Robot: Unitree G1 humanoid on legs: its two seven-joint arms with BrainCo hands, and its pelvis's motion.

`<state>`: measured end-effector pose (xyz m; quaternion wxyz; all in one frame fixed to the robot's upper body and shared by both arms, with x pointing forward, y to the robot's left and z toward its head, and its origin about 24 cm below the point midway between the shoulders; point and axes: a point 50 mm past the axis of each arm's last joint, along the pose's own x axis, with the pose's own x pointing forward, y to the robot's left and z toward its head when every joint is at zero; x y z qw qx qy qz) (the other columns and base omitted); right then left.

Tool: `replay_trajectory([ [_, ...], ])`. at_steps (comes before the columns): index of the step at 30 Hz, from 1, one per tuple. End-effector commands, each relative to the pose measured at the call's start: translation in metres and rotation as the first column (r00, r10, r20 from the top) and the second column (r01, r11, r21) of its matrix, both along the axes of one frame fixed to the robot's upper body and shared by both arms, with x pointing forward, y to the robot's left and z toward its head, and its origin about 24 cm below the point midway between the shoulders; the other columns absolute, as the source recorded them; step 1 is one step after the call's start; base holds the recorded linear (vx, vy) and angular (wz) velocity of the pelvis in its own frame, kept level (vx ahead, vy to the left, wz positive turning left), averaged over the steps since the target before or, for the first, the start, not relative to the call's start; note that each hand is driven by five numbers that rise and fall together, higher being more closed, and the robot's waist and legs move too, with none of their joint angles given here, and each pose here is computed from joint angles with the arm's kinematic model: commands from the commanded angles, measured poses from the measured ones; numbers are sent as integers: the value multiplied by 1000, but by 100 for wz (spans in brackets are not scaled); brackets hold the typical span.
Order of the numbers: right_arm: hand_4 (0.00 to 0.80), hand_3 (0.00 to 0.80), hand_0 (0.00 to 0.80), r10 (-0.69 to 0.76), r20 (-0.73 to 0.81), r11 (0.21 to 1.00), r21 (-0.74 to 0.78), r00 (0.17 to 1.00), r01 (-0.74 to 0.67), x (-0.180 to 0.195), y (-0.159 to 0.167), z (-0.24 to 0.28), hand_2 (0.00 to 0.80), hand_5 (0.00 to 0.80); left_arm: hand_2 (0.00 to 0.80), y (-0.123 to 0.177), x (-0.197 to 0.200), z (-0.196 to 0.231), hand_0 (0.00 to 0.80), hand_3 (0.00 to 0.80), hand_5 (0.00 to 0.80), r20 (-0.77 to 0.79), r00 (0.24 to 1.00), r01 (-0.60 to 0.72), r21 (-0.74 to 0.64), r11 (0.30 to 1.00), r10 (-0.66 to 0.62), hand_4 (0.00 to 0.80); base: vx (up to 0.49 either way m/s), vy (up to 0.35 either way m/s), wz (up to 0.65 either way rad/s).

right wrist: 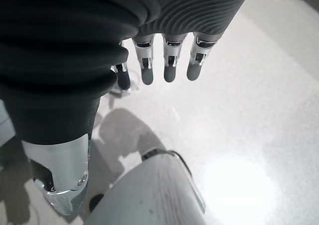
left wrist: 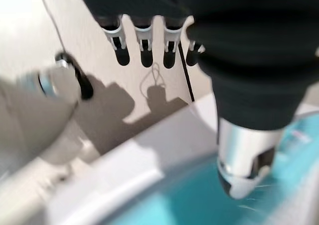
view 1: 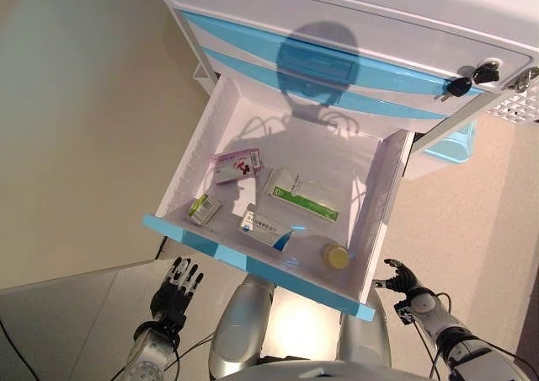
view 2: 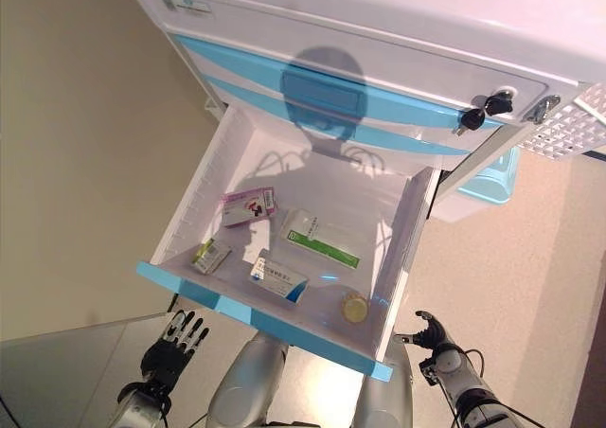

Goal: Open the drawer and pick up the medicine

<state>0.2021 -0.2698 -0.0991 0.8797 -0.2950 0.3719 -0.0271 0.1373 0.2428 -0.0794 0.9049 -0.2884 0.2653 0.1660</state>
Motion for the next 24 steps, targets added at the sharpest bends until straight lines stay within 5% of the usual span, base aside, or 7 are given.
replay_trajectory([
  [1, 0, 0, 0, -44, -18, 997, -59, 999, 43, -13, -27, 4, 0, 0, 0, 14, -13, -7, 0, 0, 0, -92, 995, 42, 174, 984, -27, 0, 0, 0, 0],
  [11, 0, 0, 0, -17, -8, 997, -76, 1000, 16, 1, -23, 8, 0, 0, 0, 41, -2, -44, 0, 0, 0, -472, 876, 348, 468, 812, -104, 0, 17, 29, -16],
  [19, 0, 0, 0, -19, 52, 989, -143, 998, 26, 3, -52, 30, 0, 0, 0, 48, -24, -55, 0, 0, 0, -627, 767, 501, 450, 739, -137, 0, 4, 25, -28],
  [24, 0, 0, 0, 90, 255, 982, -186, 963, -42, 17, -70, 81, 0, 0, 0, 48, -37, -60, 0, 0, 0, -708, 686, 612, 436, 660, -168, 0, 22, 23, -31],
])
